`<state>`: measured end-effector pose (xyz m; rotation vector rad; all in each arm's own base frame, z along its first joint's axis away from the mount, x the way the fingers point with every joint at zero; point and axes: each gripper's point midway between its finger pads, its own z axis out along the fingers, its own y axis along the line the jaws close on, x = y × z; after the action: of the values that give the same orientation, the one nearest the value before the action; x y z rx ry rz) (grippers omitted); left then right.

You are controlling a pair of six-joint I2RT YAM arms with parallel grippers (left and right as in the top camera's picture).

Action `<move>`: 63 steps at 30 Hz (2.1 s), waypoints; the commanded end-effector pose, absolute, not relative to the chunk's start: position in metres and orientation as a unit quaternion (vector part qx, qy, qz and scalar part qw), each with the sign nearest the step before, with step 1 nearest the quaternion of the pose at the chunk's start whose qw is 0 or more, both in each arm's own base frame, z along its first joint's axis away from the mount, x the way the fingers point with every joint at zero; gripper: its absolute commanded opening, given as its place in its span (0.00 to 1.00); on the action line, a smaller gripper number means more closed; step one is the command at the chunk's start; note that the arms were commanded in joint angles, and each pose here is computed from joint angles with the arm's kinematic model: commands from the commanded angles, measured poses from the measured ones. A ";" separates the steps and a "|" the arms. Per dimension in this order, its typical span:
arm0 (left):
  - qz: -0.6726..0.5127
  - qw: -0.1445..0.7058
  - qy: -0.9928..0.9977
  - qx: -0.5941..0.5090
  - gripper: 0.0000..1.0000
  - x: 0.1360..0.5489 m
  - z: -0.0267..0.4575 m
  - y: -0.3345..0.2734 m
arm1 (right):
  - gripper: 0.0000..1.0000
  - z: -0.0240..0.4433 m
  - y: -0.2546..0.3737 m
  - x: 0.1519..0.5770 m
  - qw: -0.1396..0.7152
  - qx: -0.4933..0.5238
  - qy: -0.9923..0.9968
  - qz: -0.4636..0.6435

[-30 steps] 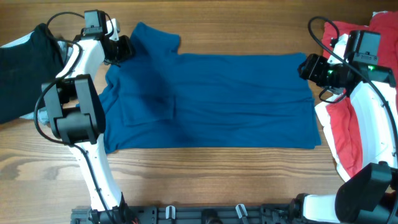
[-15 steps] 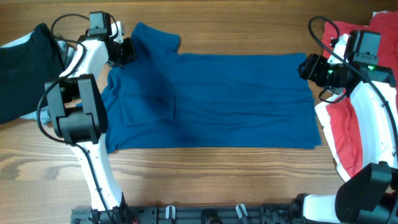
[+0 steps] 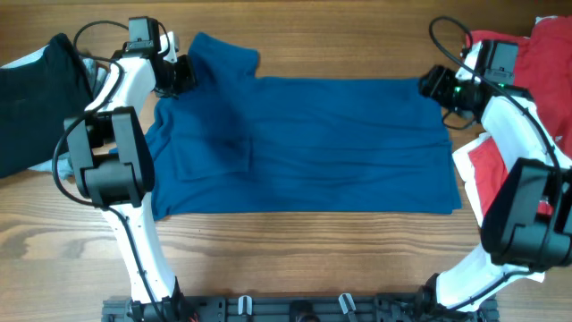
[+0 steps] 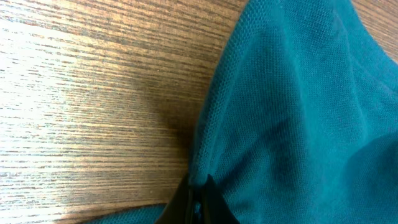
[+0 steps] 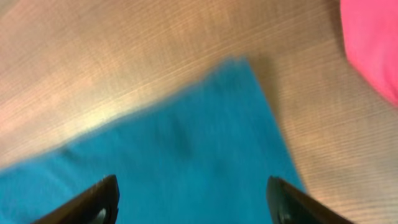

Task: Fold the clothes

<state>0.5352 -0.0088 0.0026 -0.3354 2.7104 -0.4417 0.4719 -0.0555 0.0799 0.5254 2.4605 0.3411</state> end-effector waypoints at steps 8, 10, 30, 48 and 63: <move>-0.163 0.178 0.961 -0.132 0.04 0.530 0.001 -0.012 | 0.79 0.005 -0.084 0.511 0.303 0.201 0.931 0.034; -0.163 0.179 0.961 -0.132 0.04 0.531 0.002 -0.011 | 0.79 0.001 -0.086 0.512 0.305 0.202 0.930 0.027; -0.209 0.232 0.938 -0.149 0.04 0.542 0.066 -0.009 | 0.07 0.052 -0.099 0.518 0.333 0.283 0.899 0.018; -0.216 0.047 0.942 -0.253 0.04 0.417 0.115 0.021 | 0.04 0.096 -0.083 0.352 0.079 0.257 0.962 -0.033; -0.180 -0.175 0.936 -0.247 0.04 0.302 0.125 0.025 | 0.07 0.095 -0.100 0.322 0.024 0.200 0.974 -0.104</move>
<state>0.3176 0.0175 0.1163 -0.9538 3.2633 -0.7327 0.3222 -0.0914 0.0844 0.7236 3.0207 -0.2673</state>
